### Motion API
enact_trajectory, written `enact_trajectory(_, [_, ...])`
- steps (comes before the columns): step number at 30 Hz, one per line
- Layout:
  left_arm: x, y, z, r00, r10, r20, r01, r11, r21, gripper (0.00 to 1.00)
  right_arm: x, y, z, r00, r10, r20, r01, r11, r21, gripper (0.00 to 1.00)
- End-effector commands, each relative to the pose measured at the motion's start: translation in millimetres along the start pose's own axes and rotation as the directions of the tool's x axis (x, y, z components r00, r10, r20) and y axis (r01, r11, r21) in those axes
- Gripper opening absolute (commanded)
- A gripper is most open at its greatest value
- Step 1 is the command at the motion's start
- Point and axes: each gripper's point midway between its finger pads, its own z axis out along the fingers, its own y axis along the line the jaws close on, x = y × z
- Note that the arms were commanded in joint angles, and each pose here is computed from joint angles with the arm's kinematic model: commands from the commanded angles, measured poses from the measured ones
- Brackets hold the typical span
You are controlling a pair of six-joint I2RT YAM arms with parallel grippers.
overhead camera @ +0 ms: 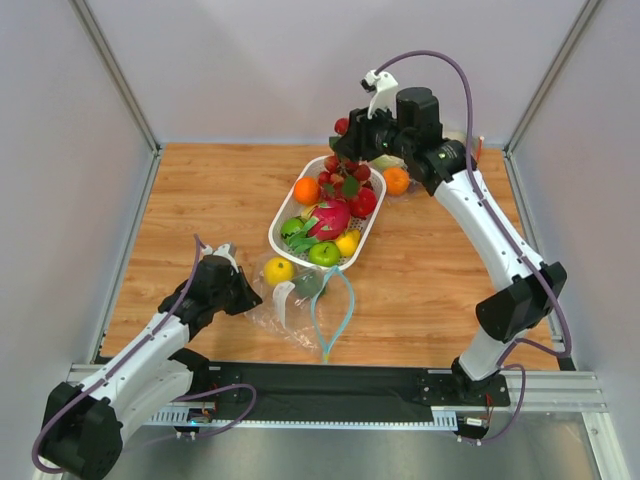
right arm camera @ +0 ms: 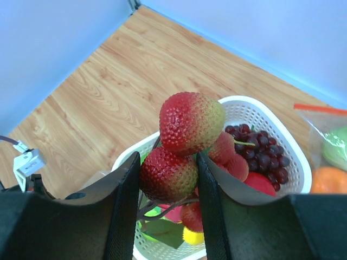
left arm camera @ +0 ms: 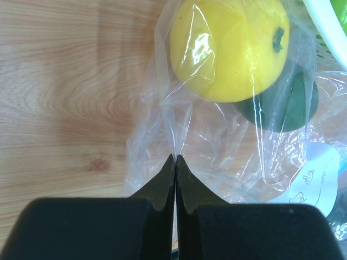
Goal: Open the zip-top bag and remove the fake food
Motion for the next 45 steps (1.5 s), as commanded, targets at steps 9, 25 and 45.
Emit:
enact_trajectory(9, [-7, -7, -3, 1.000, 0.016, 0.020, -0.017, 0.999, 0.027, 0.00, -30, 56, 7, 0.993, 0.054, 0.106, -0.027, 0.971, -0.239, 0.04])
enact_trajectory(25, [-1, 0, -3, 1.000, 0.019, 0.014, -0.019, 1.000, 0.015, 0.00, 92, 79, 81, 0.987, 0.073, -0.141, -0.106, 0.964, -0.245, 0.03])
enact_trajectory(45, [3, 3, -1, 1.000, 0.021, 0.004, -0.021, 1.000, 0.008, 0.00, 90, 13, 119, 0.989, 0.116, -0.093, -0.120, 0.992, -0.038, 0.02])
